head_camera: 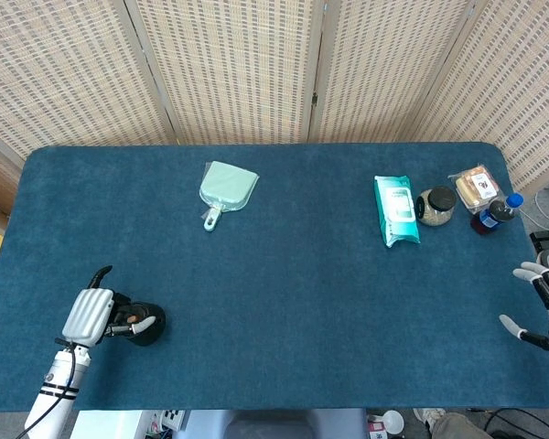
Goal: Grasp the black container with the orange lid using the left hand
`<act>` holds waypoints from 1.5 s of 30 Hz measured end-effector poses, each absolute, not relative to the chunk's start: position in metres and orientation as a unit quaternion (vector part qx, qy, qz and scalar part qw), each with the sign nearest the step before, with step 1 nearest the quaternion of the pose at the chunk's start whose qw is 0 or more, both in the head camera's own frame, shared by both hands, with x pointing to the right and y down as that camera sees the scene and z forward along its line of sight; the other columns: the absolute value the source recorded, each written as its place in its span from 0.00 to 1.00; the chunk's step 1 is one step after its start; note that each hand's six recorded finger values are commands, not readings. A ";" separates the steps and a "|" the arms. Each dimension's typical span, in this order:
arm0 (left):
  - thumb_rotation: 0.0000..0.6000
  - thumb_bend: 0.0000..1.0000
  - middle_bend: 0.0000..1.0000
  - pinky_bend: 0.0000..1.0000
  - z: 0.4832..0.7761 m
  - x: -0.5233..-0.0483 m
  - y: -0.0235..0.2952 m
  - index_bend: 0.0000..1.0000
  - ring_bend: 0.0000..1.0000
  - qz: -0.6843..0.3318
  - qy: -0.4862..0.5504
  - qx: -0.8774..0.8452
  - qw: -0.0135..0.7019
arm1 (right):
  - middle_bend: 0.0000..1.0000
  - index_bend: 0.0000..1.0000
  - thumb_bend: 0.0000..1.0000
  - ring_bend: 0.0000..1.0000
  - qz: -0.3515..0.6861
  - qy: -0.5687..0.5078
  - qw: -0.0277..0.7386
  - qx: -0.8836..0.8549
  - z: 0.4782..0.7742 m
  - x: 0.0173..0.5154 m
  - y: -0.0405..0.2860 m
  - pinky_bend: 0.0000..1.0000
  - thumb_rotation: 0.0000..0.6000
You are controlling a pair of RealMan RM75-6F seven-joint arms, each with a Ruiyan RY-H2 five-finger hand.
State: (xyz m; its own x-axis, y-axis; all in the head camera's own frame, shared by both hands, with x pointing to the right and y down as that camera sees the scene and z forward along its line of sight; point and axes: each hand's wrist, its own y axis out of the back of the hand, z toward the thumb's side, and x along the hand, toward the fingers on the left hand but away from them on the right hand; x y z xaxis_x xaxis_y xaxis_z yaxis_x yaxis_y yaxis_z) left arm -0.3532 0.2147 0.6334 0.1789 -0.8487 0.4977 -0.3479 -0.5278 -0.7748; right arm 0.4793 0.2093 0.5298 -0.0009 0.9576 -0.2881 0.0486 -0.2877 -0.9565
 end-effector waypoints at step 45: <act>0.91 0.34 1.00 0.39 0.616 -0.359 0.205 1.00 0.92 -0.475 0.446 -0.694 0.307 | 0.26 0.30 0.10 0.09 0.562 -0.436 0.397 -0.580 0.536 0.486 0.211 0.15 1.00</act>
